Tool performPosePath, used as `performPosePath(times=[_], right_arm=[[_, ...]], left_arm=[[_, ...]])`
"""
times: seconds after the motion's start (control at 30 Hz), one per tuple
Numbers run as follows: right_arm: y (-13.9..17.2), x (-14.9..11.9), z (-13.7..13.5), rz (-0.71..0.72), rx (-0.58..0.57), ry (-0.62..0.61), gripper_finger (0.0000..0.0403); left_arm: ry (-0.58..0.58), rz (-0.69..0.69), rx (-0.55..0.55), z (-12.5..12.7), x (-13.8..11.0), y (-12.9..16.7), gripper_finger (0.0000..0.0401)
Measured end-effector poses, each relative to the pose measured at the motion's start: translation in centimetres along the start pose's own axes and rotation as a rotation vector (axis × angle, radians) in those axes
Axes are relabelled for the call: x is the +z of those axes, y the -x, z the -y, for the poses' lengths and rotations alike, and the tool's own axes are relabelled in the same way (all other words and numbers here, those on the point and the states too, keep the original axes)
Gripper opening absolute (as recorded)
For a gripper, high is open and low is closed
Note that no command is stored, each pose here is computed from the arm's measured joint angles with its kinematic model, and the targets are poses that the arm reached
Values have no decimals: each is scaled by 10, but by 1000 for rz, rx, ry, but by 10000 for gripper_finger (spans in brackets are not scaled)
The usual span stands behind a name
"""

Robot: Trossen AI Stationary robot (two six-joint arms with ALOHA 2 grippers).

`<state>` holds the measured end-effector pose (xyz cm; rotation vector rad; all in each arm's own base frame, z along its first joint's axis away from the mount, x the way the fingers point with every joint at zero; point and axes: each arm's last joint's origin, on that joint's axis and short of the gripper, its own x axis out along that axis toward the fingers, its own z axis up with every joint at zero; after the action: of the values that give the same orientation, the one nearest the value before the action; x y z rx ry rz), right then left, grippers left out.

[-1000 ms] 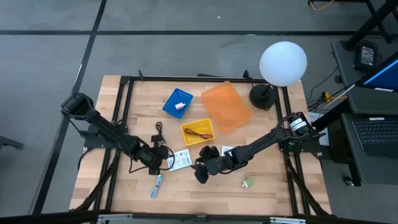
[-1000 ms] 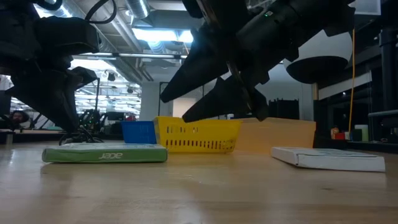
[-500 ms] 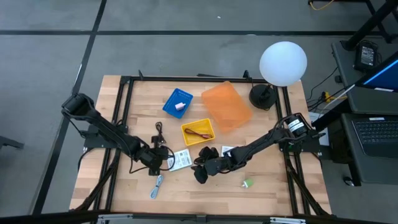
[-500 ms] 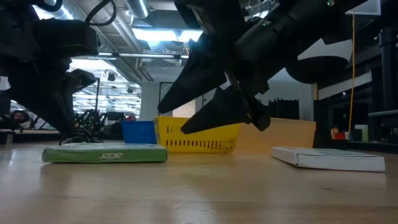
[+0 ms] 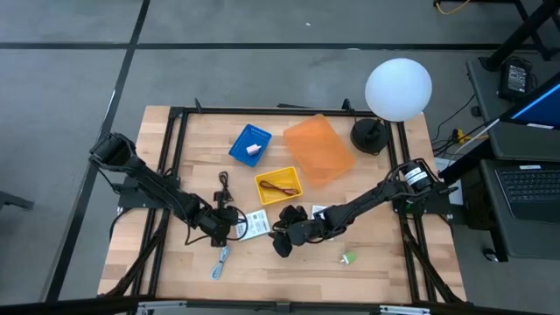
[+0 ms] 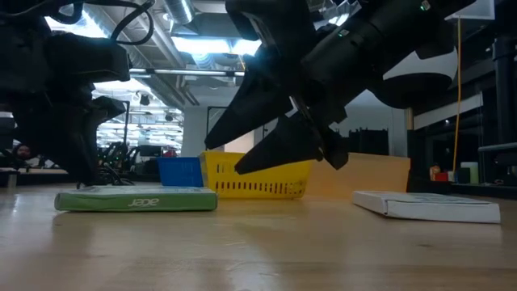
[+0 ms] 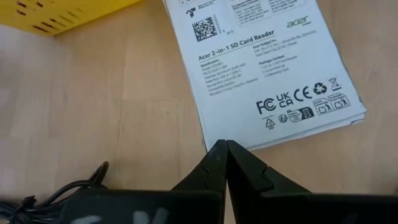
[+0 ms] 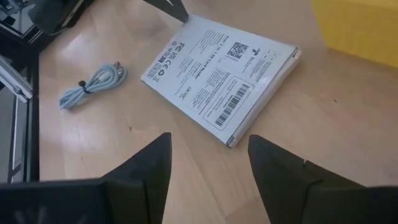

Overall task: Pick and place items into bin
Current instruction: Put the white card reader box into the orange bin

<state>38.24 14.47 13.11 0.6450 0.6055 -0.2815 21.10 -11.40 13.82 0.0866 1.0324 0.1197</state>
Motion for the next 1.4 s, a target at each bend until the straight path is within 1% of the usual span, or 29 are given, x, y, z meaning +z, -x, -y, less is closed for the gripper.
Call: performPosePath(times=[0.23, 0.4, 0.63, 0.97, 1.07, 1.23, 1.4], right_arm=[[0, 0, 0, 0, 0, 1, 193], [0, 0, 0, 0, 0, 1, 193], [0, 0, 0, -1, -1, 4, 193], [0, 0, 1, -3, -4, 10, 193], [0, 0, 1, -3, -4, 10, 193], [0, 0, 1, -2, -4, 1, 193], [0, 0, 0, 1, 0, -4, 193]], left_arm=[[0, -1, 1, 0, 0, 0, 3], [-10, 28, -11, -1, 4, -1, 3], [14, -9, -30, -8, 6, -4, 3], [11, -28, -45, -8, 4, -4, 3], [19, -18, -50, -8, 2, -6, 3], [71, -24, -43, -10, -7, -10, 3], [53, -14, -48, -10, -6, -10, 3]])
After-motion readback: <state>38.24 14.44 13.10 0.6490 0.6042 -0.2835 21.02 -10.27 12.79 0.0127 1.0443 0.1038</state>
